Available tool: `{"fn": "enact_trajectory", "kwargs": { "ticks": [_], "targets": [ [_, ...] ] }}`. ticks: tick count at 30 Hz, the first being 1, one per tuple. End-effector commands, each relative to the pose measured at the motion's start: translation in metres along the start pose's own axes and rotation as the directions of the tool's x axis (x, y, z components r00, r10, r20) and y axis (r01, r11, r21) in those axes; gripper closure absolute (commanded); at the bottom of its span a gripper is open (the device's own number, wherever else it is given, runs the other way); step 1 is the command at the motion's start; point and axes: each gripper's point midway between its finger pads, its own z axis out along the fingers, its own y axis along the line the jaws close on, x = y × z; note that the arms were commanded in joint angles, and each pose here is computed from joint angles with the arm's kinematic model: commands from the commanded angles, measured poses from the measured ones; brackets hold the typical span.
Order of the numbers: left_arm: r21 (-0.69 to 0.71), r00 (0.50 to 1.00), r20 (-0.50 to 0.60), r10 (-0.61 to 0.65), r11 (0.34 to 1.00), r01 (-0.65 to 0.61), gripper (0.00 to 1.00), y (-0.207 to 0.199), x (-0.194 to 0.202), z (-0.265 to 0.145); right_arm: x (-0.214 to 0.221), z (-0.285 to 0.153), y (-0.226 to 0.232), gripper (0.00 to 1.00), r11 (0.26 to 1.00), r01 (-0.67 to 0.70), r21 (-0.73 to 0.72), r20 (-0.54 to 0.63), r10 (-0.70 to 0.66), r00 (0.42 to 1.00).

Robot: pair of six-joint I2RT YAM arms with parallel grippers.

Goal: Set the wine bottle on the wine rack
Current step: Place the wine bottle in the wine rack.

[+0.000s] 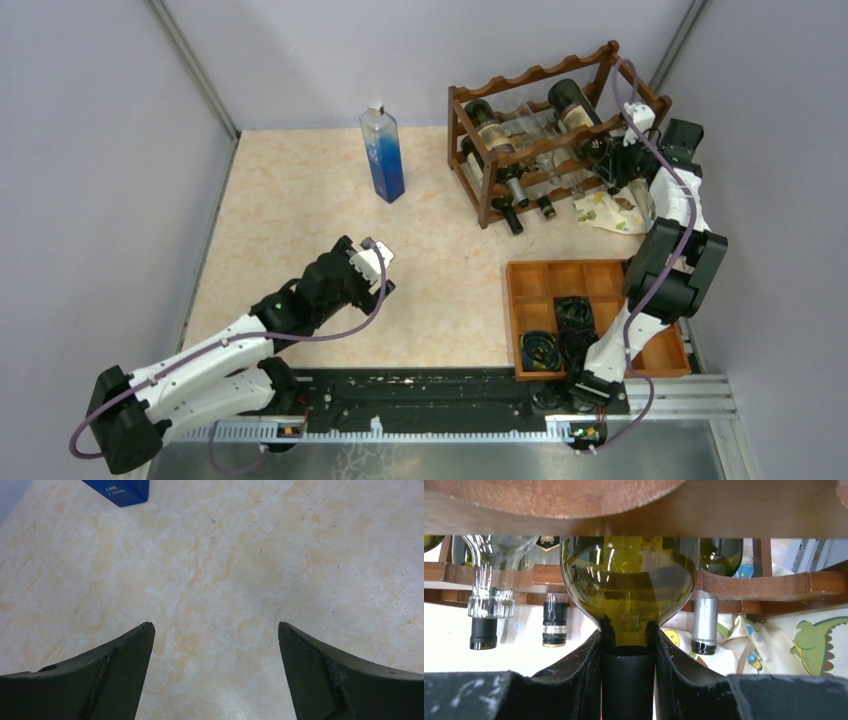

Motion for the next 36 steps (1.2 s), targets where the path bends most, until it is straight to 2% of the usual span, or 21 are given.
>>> {"fn": "enact_trajectory", "kwargs": {
  "ticks": [1,19,36],
  "targets": [
    [-0.018,1.0,0.004,0.009,1.0,-0.009,0.01,0.003,0.001,0.002,-0.068,0.0,-0.006,1.0,0.99,0.135,0.038,0.175,-0.139,0.975],
    [-0.015,1.0,-0.02,0.02,1.0,-0.021,0.01,0.001,0.007,0.006,-0.067,0.024,-0.004,1.0,0.989,0.141,0.052,0.143,-0.147,0.979],
    [-0.011,0.999,-0.032,0.026,1.0,-0.027,0.01,0.0,0.009,0.007,-0.084,0.031,-0.003,1.0,0.988,0.137,0.072,0.173,-0.148,0.974]
  ]
}}
